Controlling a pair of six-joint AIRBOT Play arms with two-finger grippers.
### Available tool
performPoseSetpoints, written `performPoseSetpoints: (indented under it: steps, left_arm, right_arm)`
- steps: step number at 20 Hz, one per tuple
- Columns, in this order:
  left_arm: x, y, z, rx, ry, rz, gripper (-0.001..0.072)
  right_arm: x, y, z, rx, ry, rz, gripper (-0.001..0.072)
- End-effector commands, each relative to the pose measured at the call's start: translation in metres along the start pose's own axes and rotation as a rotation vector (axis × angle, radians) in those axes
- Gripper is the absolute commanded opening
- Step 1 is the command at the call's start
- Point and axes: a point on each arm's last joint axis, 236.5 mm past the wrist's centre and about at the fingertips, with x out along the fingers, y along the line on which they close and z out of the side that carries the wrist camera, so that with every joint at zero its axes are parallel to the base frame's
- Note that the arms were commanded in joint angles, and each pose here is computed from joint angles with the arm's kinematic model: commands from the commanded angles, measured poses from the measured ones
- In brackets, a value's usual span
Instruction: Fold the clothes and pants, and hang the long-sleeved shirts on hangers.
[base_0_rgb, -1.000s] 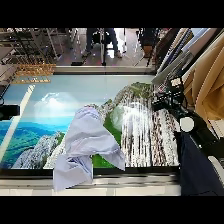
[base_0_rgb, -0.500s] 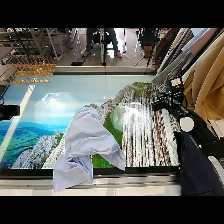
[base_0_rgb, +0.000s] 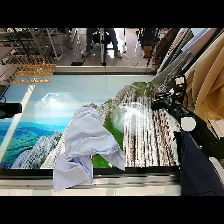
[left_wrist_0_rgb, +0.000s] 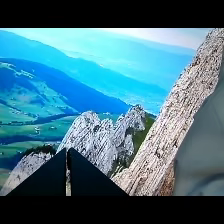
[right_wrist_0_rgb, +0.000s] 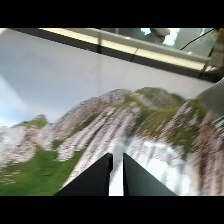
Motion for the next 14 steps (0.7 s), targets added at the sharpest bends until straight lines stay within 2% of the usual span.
performPoseSetpoints:
  steps: [1,2,3,4,5,6,7,8,10,12,14]
  left_arm:
    - [0.01,-0.007,-0.015,-0.006,0.079,-0.024,0.0026]
    - [0.013,-0.012,-0.029,0.066,0.133,-0.048,0.0244]
    - [0.017,-0.025,-0.047,0.163,0.194,-0.112,0.0621]
    - [0.022,-0.041,-0.064,0.202,0.239,-0.188,0.0673]
    - [0.028,-0.06,-0.086,0.213,0.284,-0.28,0.0673]
    - [0.034,-0.081,-0.111,0.228,0.331,-0.377,0.0673]
    - [0.039,-0.102,-0.14,0.247,0.378,-0.479,0.0673]
    - [0.042,-0.12,-0.169,0.269,0.425,-0.575,0.0673]
    - [0.049,-0.14,-0.225,0.28,0.54,-0.702,0.0673]
    - [0.064,-0.14,-0.252,0.277,0.584,-0.697,0.0673]
    - [0.075,-0.139,-0.256,0.288,0.576,-0.688,0.0673]
  right_arm:
    - [-0.014,0.034,-0.016,0.178,0.105,0.131,0.0115]
    - [-0.022,0.043,-0.03,0.127,0.172,0.165,0.0128]
    - [-0.029,0.044,-0.047,0.111,0.251,0.173,0.0144]
    - [-0.038,0.038,-0.071,0.22,0.366,0.146,0.0192]
    - [-0.047,0.033,-0.098,0.314,0.479,0.129,0.0358]
    - [-0.061,0.038,-0.128,0.325,0.6,0.166,0.0411]
    - [-0.079,0.053,-0.157,0.27,0.711,0.261,0.0379]
    - [-0.103,0.079,-0.184,0.241,0.815,0.396,0.0381]
    - [-0.142,0.133,-0.222,0.302,0.943,0.618,0.0423]
    - [-0.149,0.156,-0.256,0.307,0.975,0.647,0.0426]
    - [-0.15,0.173,-0.274,0.271,1.014,0.669,0.0463]
